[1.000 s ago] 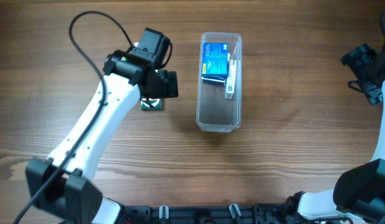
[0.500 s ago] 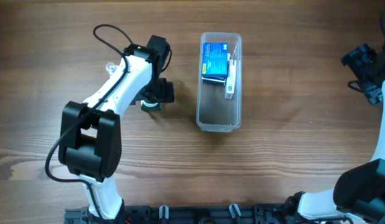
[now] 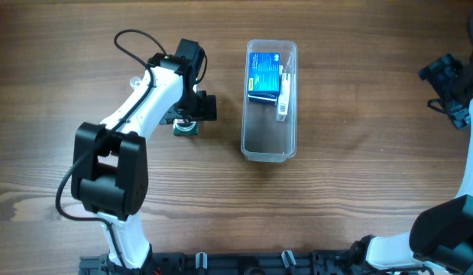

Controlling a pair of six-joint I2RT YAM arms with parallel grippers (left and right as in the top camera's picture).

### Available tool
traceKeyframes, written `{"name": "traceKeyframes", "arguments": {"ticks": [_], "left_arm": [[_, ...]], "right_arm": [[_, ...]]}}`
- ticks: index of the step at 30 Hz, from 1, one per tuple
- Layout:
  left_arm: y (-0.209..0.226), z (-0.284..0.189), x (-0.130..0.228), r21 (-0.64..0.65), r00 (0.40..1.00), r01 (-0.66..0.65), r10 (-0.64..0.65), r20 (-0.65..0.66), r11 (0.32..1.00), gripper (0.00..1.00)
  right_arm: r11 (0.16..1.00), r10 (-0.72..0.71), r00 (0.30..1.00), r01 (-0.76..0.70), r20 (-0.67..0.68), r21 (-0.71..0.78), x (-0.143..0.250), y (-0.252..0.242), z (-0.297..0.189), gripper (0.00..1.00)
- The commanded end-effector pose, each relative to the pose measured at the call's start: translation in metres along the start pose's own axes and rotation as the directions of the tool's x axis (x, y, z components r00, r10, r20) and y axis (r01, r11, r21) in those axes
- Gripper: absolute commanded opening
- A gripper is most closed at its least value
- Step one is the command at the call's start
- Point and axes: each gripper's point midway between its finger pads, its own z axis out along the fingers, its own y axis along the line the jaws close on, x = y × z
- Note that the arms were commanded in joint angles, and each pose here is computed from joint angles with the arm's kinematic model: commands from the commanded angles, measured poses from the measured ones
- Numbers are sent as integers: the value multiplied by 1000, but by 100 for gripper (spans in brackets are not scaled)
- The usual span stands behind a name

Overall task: Pack container
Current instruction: 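Reach the left gripper to the green Zam-Buk box and grasp it, then carry the Zam-Buk box into the container's near end and release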

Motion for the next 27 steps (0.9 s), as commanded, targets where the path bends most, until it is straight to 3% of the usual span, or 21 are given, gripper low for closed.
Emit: {"name": "traceKeyframes", "arguments": {"ticks": [1, 22, 27], "left_arm": [[5, 13, -3, -17, 1000, -13, 12, -26, 1000, 100], [12, 32, -5, -46, 999, 1, -3, -44, 999, 100], [1, 39, 1, 11, 996, 5, -4, -84, 1000, 100]], "right_arm": [[1000, 17, 1000, -17, 0, 23, 0, -4, 5, 100], [1000, 17, 1000, -17, 0, 23, 0, -4, 5, 100], [1000, 17, 1000, -17, 0, 23, 0, -4, 5, 100]]}}
